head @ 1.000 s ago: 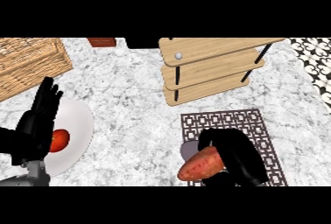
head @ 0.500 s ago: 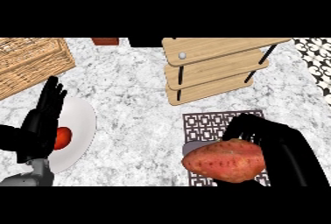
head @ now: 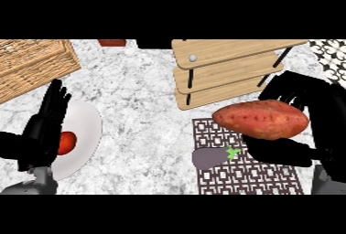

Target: Pick the sweet potato from the placemat and place it in the tiered shelf

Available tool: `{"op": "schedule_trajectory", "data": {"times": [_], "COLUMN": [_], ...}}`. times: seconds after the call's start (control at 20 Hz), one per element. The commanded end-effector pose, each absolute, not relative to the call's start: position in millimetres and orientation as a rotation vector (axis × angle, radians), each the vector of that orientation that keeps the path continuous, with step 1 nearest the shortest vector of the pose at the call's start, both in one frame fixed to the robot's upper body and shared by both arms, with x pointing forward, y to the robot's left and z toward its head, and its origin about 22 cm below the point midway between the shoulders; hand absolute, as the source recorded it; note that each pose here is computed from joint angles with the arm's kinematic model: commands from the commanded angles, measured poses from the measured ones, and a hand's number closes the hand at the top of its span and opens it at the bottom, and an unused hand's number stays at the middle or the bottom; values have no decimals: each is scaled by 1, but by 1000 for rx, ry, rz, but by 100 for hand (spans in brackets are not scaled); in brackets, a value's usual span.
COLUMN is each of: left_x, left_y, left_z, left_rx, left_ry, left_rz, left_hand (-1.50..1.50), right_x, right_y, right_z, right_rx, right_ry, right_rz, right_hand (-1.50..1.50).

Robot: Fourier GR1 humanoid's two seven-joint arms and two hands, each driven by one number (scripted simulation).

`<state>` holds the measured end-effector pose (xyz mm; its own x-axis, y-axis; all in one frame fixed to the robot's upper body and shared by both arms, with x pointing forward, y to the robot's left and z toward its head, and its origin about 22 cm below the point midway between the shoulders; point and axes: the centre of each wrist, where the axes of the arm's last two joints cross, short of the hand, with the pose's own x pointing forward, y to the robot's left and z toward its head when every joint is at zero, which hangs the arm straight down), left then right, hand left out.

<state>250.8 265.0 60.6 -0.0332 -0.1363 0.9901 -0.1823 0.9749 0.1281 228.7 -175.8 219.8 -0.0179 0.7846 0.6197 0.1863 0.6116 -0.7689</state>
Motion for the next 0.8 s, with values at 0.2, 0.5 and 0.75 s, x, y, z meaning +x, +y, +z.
{"op": "schedule_trajectory", "data": {"times": [0.2,0.5,0.75], "left_x": [244,263,267], "left_y": [267,269,267], "left_z": [63,65,51], "left_rx": [226,250,244], "left_ry": [-1611,-1612,-1601], "left_rz": [36,46,43], "left_hand": [0,0,0], "right_x": [289,325,352], "right_y": [-193,-192,-187], "right_z": [191,170,142], "right_rx": [-838,-857,-861], "right_ry": [-1567,-1602,-1642], "right_rz": [463,462,419], "right_hand": [150,150,150]}}
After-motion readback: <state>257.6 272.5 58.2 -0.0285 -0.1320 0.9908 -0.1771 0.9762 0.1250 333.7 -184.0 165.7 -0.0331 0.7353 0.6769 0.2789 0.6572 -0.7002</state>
